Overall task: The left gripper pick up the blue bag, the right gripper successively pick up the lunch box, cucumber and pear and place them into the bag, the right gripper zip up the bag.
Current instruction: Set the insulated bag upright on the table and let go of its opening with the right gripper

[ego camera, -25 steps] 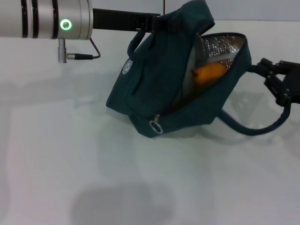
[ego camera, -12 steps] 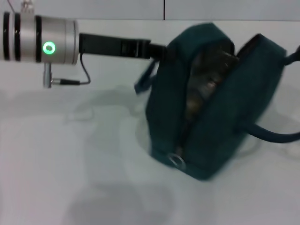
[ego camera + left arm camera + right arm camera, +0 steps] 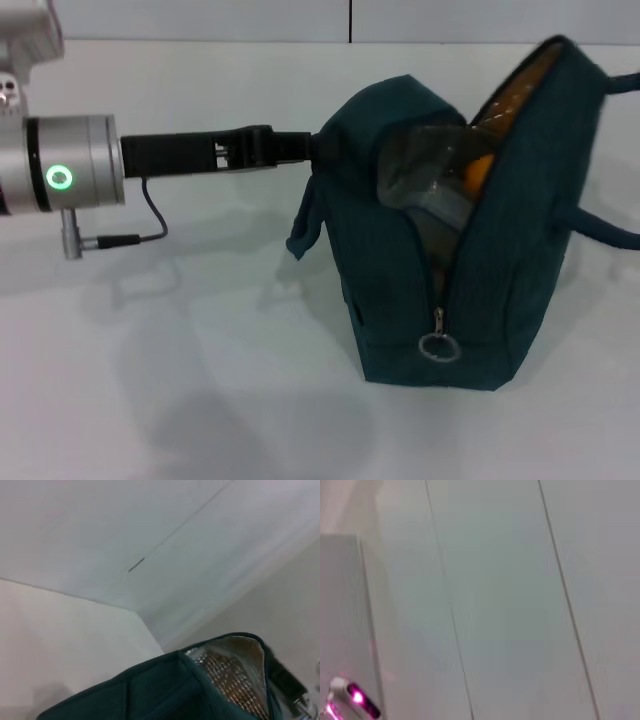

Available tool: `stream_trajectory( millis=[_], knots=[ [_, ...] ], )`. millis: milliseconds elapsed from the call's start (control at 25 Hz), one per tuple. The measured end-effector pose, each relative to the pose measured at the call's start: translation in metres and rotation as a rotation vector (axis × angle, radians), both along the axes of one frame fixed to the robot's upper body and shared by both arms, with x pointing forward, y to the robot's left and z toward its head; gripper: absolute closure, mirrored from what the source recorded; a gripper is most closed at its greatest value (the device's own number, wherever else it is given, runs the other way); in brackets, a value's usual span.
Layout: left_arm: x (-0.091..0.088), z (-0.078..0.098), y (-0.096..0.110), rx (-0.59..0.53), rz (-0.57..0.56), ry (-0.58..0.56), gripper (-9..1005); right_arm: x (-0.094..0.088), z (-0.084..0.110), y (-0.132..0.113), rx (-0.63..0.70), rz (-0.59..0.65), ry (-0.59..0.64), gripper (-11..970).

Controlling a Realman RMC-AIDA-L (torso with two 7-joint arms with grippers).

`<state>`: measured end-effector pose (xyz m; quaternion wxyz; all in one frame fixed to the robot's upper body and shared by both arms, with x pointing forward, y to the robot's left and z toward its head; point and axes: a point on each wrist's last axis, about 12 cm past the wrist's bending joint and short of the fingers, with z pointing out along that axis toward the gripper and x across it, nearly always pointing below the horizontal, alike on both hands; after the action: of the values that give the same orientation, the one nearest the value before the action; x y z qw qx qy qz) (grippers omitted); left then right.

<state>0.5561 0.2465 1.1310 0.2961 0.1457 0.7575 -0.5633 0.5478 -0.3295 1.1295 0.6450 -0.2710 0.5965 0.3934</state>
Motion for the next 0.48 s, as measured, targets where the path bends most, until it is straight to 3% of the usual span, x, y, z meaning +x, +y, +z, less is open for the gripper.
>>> stream_trajectory(
  millis=[280, 480],
  knots=[
    [0.000, -0.013, -0.010, -0.022, -0.019, -0.008, 934, 0.006, -0.006, 0.023, -0.038, 0.096, 0.081, 942],
    [0.000, -0.014, -0.011, -0.015, -0.019, -0.025, 935, 0.000, -0.004, 0.022, -0.013, 0.126, 0.073, 907]
  ],
)
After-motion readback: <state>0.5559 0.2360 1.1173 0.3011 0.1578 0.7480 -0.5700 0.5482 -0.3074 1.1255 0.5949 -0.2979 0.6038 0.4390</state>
